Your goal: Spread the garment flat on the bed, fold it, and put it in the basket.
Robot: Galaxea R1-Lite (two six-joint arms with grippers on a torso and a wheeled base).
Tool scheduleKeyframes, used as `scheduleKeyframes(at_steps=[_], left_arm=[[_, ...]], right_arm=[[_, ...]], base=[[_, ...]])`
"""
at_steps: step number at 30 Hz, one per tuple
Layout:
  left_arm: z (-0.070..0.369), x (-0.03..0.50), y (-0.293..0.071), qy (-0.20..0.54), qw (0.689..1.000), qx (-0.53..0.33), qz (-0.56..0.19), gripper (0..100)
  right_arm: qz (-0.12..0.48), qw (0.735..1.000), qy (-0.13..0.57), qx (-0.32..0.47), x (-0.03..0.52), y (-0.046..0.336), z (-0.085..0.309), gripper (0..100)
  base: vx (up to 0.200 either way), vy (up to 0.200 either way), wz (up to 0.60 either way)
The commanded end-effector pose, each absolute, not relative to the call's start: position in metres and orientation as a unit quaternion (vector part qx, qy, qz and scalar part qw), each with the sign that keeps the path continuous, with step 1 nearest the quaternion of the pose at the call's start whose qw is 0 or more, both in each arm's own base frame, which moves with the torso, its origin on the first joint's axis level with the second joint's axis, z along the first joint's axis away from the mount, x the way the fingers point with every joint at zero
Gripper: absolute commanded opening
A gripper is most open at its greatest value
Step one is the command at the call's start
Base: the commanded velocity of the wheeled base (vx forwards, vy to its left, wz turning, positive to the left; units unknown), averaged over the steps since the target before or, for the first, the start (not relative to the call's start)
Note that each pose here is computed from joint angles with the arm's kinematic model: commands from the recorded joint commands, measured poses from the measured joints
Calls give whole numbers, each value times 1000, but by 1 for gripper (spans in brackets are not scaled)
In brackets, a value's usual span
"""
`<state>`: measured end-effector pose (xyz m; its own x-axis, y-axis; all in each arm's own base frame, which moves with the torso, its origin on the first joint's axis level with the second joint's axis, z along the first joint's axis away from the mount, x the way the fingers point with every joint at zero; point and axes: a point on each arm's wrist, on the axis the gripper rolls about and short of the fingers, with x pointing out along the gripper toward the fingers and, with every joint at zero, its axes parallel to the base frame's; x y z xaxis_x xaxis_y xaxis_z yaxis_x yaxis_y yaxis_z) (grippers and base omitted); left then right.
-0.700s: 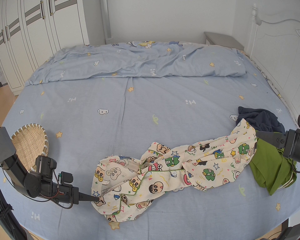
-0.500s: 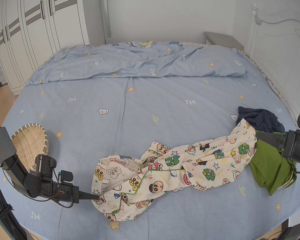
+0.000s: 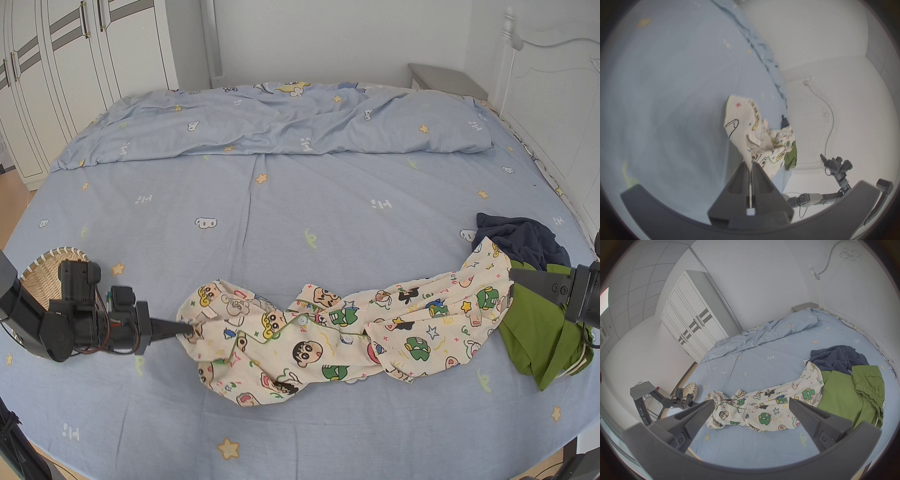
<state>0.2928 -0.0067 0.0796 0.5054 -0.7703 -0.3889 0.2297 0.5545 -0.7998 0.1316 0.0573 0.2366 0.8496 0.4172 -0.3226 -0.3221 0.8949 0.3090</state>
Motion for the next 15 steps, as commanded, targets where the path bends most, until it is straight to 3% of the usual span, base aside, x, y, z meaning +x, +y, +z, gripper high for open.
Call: scheduleKeyframes(at_steps=[1, 15], left_arm=[[117, 308, 2, 316, 826, -337, -324, 0], [161, 294, -1, 271, 834, -341, -340, 0]], right_arm=[[202, 955, 181, 121, 131, 58, 237, 100], [211, 947, 212, 115, 139, 64, 226, 100]], base=[[0, 0, 0], [0, 0, 0]])
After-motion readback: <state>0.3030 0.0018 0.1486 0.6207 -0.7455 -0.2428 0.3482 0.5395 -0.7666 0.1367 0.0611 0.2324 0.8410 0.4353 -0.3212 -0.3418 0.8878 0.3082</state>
